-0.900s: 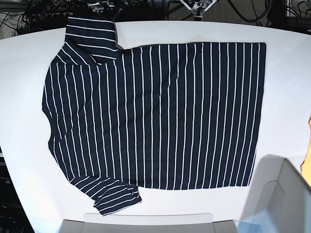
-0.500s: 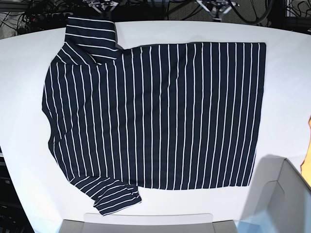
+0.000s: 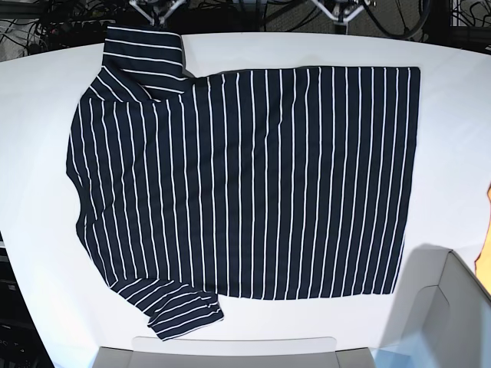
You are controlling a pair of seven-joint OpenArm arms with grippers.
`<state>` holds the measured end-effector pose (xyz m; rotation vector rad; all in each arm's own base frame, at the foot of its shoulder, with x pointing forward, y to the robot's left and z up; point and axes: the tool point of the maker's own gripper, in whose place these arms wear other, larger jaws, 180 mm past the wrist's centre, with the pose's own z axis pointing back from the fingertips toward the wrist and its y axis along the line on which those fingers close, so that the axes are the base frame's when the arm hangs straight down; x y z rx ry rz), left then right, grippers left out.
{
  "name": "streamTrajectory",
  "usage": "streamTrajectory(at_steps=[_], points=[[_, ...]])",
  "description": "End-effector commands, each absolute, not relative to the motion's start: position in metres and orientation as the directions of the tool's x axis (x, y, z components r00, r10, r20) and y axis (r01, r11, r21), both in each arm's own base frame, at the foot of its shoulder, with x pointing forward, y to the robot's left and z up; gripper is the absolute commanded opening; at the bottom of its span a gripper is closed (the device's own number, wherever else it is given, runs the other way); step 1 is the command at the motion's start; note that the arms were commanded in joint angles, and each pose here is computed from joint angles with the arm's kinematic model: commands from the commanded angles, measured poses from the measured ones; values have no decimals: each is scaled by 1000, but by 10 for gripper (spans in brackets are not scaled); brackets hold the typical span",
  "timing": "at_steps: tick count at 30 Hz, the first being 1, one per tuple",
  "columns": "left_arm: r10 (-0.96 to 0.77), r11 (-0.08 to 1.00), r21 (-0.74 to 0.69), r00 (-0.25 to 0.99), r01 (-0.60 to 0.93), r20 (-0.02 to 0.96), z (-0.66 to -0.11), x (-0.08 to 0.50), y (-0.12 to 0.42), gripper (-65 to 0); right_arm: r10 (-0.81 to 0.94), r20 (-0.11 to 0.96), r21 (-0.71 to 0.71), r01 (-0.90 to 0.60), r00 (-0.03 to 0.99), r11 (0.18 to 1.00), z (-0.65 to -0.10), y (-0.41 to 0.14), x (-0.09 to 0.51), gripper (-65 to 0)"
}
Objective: Fold the T-shirt properly
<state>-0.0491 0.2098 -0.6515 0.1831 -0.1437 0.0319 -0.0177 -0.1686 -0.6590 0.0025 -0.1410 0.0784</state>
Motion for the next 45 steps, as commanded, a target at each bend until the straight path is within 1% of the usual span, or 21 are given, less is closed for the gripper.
streamTrajectory(at_steps=[1, 6, 8, 9, 12, 14, 17, 18, 20, 21, 22, 26, 30, 32, 33, 35, 36, 40, 42, 45], points=[[11, 980, 195, 990, -39, 142, -650, -54, 217, -649, 77, 143, 15, -80, 987, 997, -659, -158, -19, -648], [11, 980, 195, 989, -40, 145, -650, -53, 217, -649, 77, 154, 42, -85, 985, 996, -660, -140, -19, -648], [9, 980, 197, 989, -38, 144, -650, -53, 218, -649, 79, 107, 49, -84, 991, 995, -660, -137, -39, -648], [8, 979, 199, 989, -37, 146, -649, -52, 219, -649, 78, 106, 47, -83, 991, 995, -660, -138, -40, -648], [6, 979, 200, 990, -35, 144, -649, -54, 220, -649, 74, 166, 51, -84, 983, 995, -658, -135, -23, -648], [5, 979, 200, 989, -35, 146, -649, -54, 220, -649, 78, 178, 51, -88, 981, 995, -657, -135, -19, -648], [4, 979, 199, 988, -35, 152, -649, -53, 219, -649, 87, 122, 29, -91, 989, 995, -658, -151, -31, -648], [6, 979, 202, 987, -39, 161, -649, -50, 222, -649, 89, 100, 23, -92, 991, 995, -658, -155, -35, -648], [-5, 976, 211, 966, -51, 257, -643, -29, 228, -649, 88, 60, 20, -90, 994, 996, -658, -158, -47, -648], [-24, 975, 218, 951, -46, 307, -638, -26, 232, -649, 92, 40, 20, -93, 995, 995, -658, -159, -57, -648], [-41, 975, 218, 941, -35, 337, -635, -25, 231, -649, 92, 39, 22, -93, 995, 995, -657, -158, -60, -648], [-44, 975, 219, 932, -39, 361, -632, -26, 231, -649, 102, 40, 5, -102, 994, 995, -653, -171, -69, -648], [-26, 980, 192, 933, -47, 358, -635, -28, 214, -649, 110, 82, 14, -112, 991, 994, -649, -166, -65, -648], [-15, 982, 183, 943, -49, 333, -637, -33, 209, -649, 113, 87, 19, -115, 990, 993, -647, -164, -69, -648], [-7, 982, 183, 956, -49, 294, -640, -40, 209, -649, 114, 87, 20, -116, 990, 993, -646, -163, -72, -649], [16, 982, 185, 985, -47, 169, -644, -67, 210, -649, 116, 82, 21, -118, 990, 993, -644, -164, -80, -649], [20, 981, 186, 990, -46, 136, -644, -76, 210, -649, 125, 81, 8, -126, 989, 992, -642, -174, -83, -649], [-2, 979, 201, 987, -30, 160, -631, -92, 219, -649, 157, 111, -11, -157, 981, 988, -628, -190, -91, -649], [-13, 978, 205, 985, -23, 171, -623, -98, 221, -649, 187, 145, 7, -190, 972, 982, -619, -182, -93, -649], [-31, 979, 206, 976, -14, 217, -610, -97, 221, -649, 256, 180, 48, -268, 950, 962, -603, -167, -101, -650]])
